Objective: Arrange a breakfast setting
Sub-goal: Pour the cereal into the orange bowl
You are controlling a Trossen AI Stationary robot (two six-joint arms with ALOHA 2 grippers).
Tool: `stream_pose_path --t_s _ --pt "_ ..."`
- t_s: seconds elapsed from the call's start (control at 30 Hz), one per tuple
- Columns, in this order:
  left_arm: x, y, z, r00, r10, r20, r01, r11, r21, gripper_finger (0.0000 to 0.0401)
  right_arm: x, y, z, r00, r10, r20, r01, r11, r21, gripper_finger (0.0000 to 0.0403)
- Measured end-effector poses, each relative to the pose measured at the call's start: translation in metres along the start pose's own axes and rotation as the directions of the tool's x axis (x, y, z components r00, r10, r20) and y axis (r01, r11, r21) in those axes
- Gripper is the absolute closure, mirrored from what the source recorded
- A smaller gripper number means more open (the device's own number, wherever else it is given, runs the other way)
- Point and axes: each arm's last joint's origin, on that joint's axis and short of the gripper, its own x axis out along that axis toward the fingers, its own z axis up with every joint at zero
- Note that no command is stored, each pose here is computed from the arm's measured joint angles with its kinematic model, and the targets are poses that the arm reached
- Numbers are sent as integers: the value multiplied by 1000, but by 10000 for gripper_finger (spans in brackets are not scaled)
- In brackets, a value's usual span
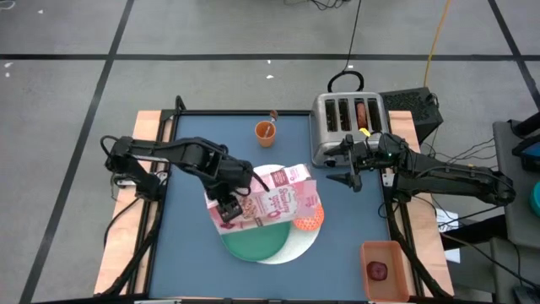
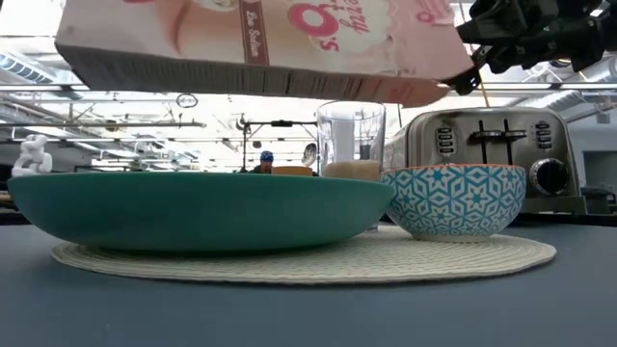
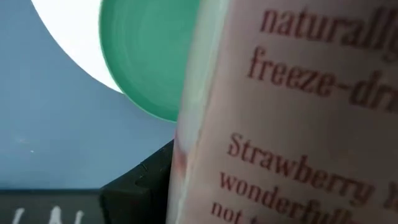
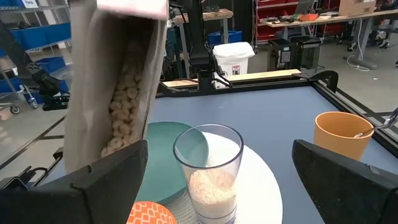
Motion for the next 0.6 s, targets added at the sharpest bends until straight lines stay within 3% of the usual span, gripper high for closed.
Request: stream_pose_path --t_s 0.33,0.6 --pt "14 1 12 996 -16 -90 17 1000 10 203 0 0 0 1000 0 -1 0 1000 -6 10" --pt "11 9 18 997 -16 -77 15 1000 -20 203 0 0 0 1000 0 -1 0 1000 -6 10"
